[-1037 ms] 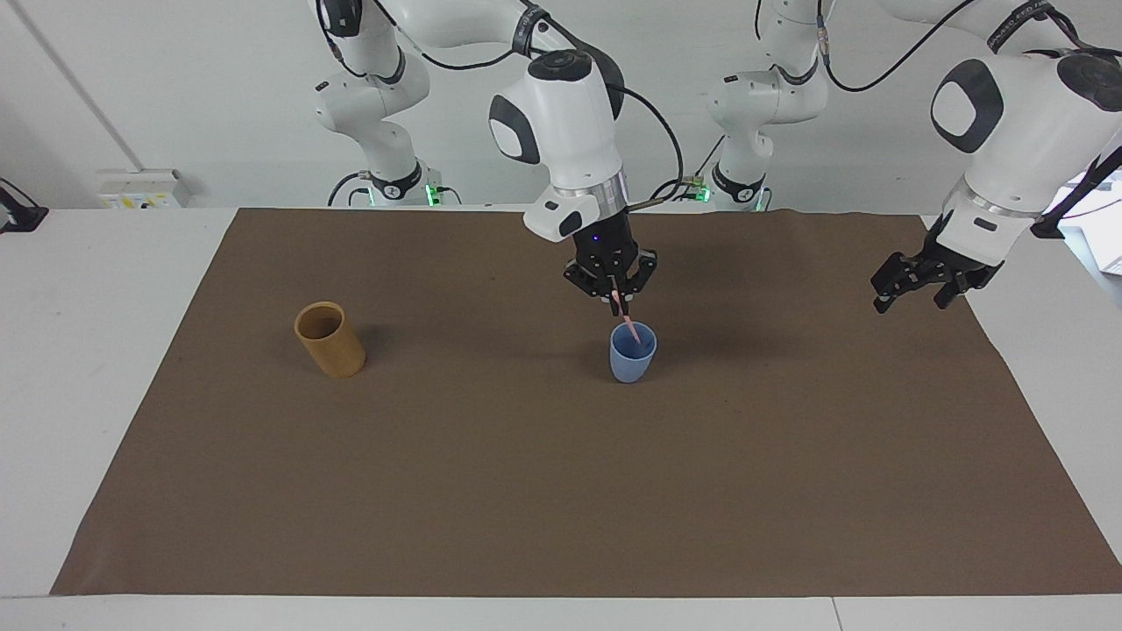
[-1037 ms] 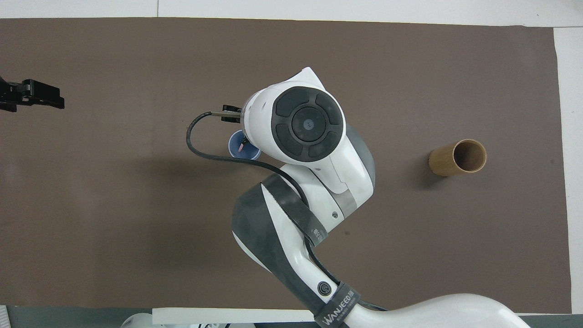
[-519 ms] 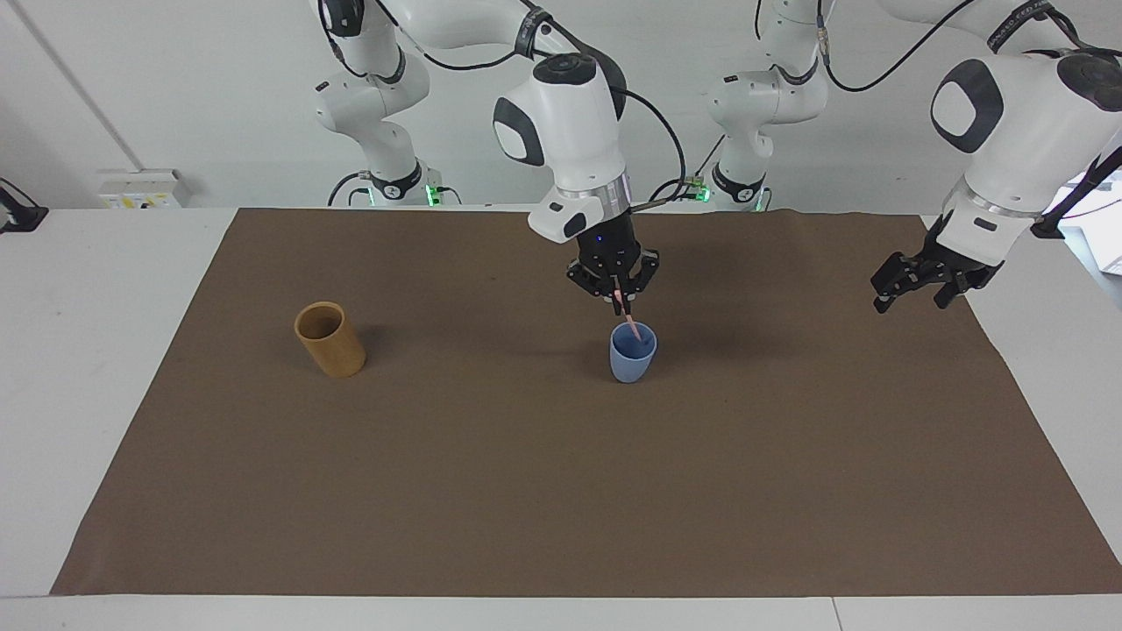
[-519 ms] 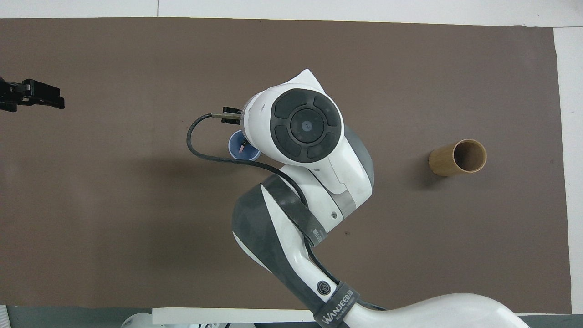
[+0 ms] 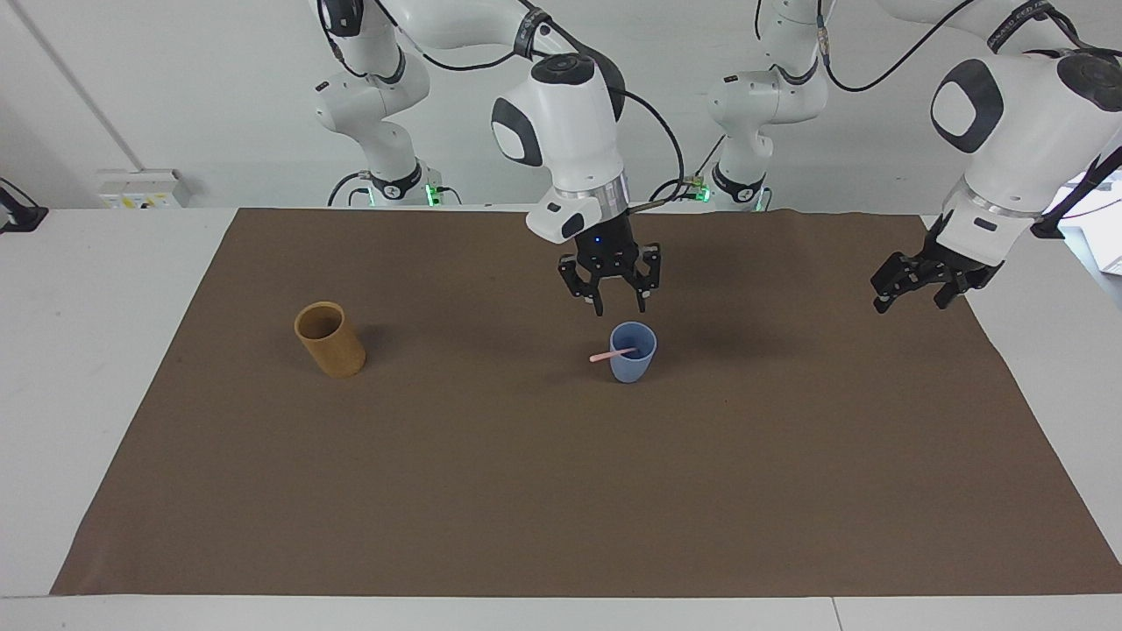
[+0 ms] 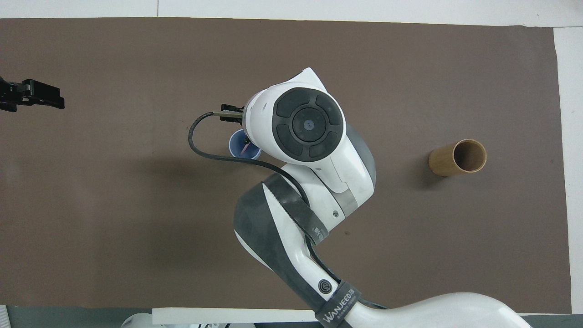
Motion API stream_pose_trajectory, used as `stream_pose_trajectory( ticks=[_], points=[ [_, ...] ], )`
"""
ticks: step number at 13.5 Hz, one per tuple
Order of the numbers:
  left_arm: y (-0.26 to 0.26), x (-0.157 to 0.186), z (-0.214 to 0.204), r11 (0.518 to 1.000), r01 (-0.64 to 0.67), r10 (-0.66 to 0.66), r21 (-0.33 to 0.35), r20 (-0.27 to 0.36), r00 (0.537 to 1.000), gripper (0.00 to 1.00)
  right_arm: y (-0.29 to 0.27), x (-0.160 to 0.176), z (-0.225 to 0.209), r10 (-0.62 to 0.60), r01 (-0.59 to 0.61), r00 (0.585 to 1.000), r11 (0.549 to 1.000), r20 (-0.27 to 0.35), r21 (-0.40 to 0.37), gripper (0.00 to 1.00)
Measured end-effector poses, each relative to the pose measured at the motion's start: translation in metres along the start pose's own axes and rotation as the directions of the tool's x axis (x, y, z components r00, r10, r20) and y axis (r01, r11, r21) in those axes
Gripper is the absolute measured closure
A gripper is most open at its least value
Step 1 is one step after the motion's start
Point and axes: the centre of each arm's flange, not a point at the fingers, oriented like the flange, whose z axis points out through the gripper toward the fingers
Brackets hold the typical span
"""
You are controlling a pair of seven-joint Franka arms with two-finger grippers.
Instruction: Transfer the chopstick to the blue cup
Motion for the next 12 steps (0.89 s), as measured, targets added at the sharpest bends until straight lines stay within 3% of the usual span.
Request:
stream_pose_trajectory(
  ticks=[2, 8, 12],
  points=[
    [0.0, 0.0, 0.0, 1.0, 0.0, 0.0, 0.0, 0.0, 1.0, 0.0, 0.0, 0.003, -0.006, -0.003, 0.003, 1.0, 1.0, -0.008, -0.006, 0.0],
    [0.0, 0.0, 0.0, 1.0, 0.0, 0.0, 0.0, 0.0, 1.0, 0.0, 0.046, 0.049, -0.065, 0.005, -0.008, 1.0, 0.985, -0.019, -0.171, 0.0],
    [0.0, 0.0, 0.0, 1.0, 0.0, 0.0, 0.0, 0.0, 1.0, 0.0, 0.157, 0.099, -0.147, 0.025, -0.021, 1.0, 0.966, 0.014, -0.259, 0.0]
  ],
)
